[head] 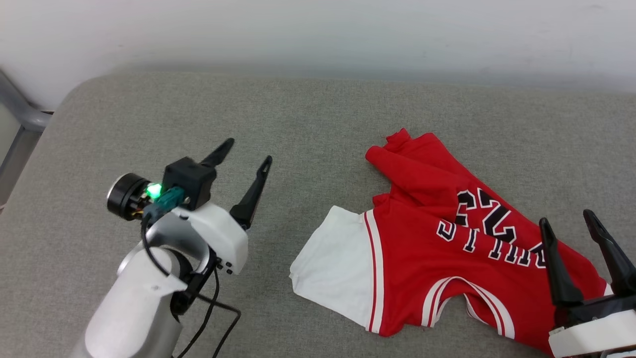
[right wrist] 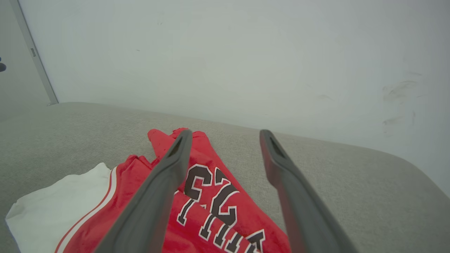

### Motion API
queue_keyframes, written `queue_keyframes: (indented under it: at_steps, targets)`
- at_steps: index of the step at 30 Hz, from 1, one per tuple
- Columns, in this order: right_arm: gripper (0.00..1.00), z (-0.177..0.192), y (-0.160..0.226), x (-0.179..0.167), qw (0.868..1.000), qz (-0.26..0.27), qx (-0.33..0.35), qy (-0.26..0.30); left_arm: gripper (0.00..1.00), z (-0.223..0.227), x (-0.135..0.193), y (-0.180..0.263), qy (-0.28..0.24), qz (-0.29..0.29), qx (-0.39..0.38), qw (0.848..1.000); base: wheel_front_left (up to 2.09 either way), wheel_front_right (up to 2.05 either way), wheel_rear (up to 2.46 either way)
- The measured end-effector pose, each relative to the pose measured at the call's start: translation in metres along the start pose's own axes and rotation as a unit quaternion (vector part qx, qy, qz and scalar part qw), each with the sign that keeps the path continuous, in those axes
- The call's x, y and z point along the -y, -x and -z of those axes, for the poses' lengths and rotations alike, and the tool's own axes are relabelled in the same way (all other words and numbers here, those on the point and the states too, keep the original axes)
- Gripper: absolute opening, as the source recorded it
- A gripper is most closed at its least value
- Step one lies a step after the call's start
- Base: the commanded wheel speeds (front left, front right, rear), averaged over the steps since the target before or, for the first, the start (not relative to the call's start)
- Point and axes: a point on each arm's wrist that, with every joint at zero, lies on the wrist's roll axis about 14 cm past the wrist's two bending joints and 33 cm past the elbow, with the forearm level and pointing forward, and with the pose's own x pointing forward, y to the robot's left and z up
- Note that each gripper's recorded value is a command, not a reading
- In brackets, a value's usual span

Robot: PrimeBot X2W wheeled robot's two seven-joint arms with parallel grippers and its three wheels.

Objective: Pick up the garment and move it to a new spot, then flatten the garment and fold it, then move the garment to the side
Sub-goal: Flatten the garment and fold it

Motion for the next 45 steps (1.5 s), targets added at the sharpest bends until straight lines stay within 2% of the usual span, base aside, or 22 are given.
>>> queue_keyframes:
  at_steps: [4, 6, 9, 15, 19, 21, 22, 24, 29, 35, 37, 40, 43, 44, 45]
  targets:
    - [1.0, 0.006, -0.003, 0.0, 1.0, 0.0, -0.002, -0.001, 1.0, 0.009, 0.025, -0.012, 0.02, 0.076, -0.09, 0.993, 0.0, 0.0, 0.0]
    - [1.0, 0.009, -0.005, 0.001, 1.0, 0.001, -0.004, 0.001, 1.0, 0.023, 0.038, -0.012, 0.024, 0.112, -0.155, 0.981, 0.0, 0.0, 0.0]
    - [1.0, 0.012, -0.007, 0.002, 1.0, 0.0, -0.006, 0.005, 1.0, 0.055, 0.061, 0.001, 0.019, 0.169, -0.262, 0.95, 0.0, 0.0, 0.0]
    - [1.0, 0.018, -0.01, 0.003, 1.0, 0.001, -0.01, 0.009, 1.0, 0.094, 0.08, 0.02, -0.004, 0.231, -0.391, 0.891, 0.0, 0.0, 0.0]
    - [1.0, 0.023, -0.012, 0.006, 1.0, 0.005, -0.013, 0.012, 1.0, 0.121, 0.086, 0.031, -0.019, 0.25, -0.445, 0.86, 0.0, 0.0, 0.0]
    - [1.0, 0.025, -0.013, 0.007, 1.0, 0.006, -0.015, 0.014, 1.0, 0.132, 0.089, 0.035, -0.024, 0.26, -0.464, 0.846, 0.0, 0.0, 0.0]
    - [1.0, 0.025, -0.013, 0.007, 1.0, 0.006, -0.015, 0.014, 1.0, 0.132, 0.089, 0.035, -0.024, 0.26, -0.464, 0.846, 0.0, 0.0, 0.0]
    - [1.0, 0.03, -0.014, 0.01, 1.0, 0.01, -0.02, 0.015, 1.0, 0.15, 0.091, 0.041, -0.037, 0.268, -0.488, 0.83, 0.0, 0.0, 0.0]
    - [1.0, 0.038, -0.017, 0.01, 0.999, 0.011, -0.027, 0.014, 1.0, 0.173, 0.091, 0.047, -0.056, 0.275, -0.514, 0.811, 0.0, 0.0, 0.0]
    - [1.0, 0.046, -0.02, 0.009, 0.999, 0.009, -0.034, 0.011, 1.0, 0.186, 0.094, 0.045, -0.065, 0.284, -0.515, 0.806, 0.0, 0.0, 0.0]
    - [1.0, 0.047, -0.02, 0.009, 0.999, 0.009, -0.035, 0.011, 0.0, 0.186, 0.095, 0.043, -0.069, 0.288, -0.509, 0.809, 0.0, 0.0, 0.0]
    - [1.0, 0.048, -0.02, 0.01, 0.999, 0.009, -0.036, 0.011, 0.0, 0.181, 0.093, 0.036, -0.055, 0.281, -0.482, 0.828, 0.0, 0.0, 0.0]
    - [1.0, 0.046, -0.02, 0.01, 0.999, 0.009, -0.034, 0.012, 0.0, 0.166, 0.088, 0.023, -0.028, 0.264, -0.434, 0.861, 0.0, 0.0, 0.0]
    - [1.0, 0.046, -0.019, 0.01, 0.999, 0.009, -0.034, 0.013, 0.0, 0.155, 0.075, 0.014, -0.013, 0.241, -0.404, 0.883, 0.0, 0.0, 0.0]
    - [1.0, 0.046, -0.019, 0.01, 0.999, 0.009, -0.034, 0.013, 0.0, 0.155, 0.075, 0.014, -0.013, 0.241, -0.404, 0.883, 0.0, 0.0, 0.0]
